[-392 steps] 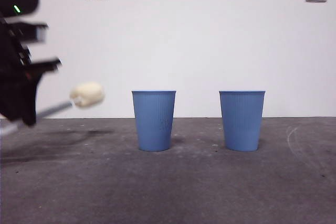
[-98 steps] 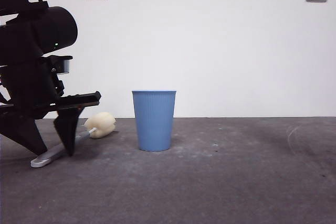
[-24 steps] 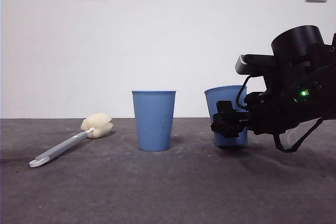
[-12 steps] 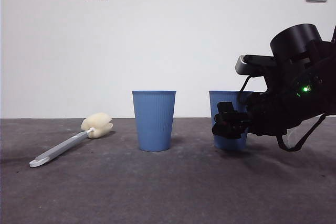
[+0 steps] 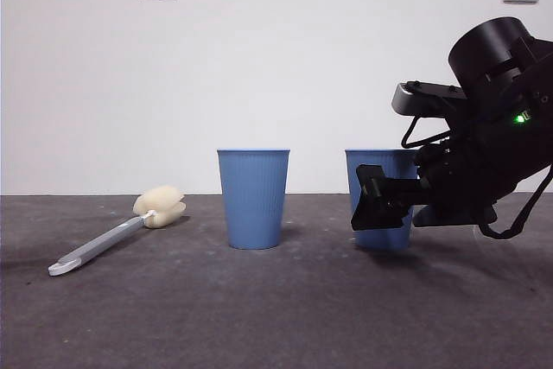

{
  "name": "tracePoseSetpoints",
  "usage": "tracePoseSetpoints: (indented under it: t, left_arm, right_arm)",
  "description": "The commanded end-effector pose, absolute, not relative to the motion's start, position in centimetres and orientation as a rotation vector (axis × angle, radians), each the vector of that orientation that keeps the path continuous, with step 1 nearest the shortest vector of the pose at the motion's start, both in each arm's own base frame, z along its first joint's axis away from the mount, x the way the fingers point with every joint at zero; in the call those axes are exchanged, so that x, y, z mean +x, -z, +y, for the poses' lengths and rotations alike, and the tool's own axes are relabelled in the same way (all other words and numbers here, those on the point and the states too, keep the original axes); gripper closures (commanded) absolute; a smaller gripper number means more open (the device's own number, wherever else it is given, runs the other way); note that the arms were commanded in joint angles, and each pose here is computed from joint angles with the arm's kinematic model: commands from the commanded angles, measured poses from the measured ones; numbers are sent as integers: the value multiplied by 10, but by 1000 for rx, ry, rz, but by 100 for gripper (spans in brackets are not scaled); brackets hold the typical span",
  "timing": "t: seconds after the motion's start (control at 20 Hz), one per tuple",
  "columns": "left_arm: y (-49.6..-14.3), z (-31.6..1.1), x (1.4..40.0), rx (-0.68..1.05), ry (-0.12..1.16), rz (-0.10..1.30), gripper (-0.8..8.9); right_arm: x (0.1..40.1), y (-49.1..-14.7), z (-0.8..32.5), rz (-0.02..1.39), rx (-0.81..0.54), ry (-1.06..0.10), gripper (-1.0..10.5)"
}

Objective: Pick up the cup brush,pick up the cup,insert the brush into the cup,clean the cup,put the cup brush back,put the cup back to the fixed position on the table

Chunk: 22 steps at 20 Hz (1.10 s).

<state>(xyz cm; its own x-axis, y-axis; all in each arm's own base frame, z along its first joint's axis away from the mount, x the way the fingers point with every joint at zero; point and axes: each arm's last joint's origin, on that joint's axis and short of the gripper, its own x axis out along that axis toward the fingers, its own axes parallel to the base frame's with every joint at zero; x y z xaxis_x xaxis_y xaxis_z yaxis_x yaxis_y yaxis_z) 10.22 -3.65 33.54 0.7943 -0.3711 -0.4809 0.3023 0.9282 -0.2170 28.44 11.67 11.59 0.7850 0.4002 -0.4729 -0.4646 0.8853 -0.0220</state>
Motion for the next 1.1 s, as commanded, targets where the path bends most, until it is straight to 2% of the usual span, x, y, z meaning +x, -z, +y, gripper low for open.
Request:
tracePoseSetpoints:
  t: [0.05, 0.3, 0.55, 0.7, 0.9, 1.1]
  left_arm:
    - [-333, -37, 103, -118, 365, 543, 404]
    - [-333, -37, 103, -114, 366, 541, 404]
    - [-333, -37, 103, -111, 367, 541, 404]
    - [-333, -37, 103, -112, 370, 542, 404]
    - [-332, -37, 102, -112, 374, 553, 404]
    - [-331, -37, 101, -117, 398, 568, 405]
  right_arm:
    - [281, -111, 116, 518, -138, -469, 469]
    - [272, -115, 113, 619, -151, -479, 469]
    - [250, -149, 106, 685, -137, -521, 474]
    - [226, -178, 98, 726, -122, -557, 474]
    - [185, -217, 84, 735, -38, -631, 474]
    - [144, -240, 70, 756, 27, -713, 479]
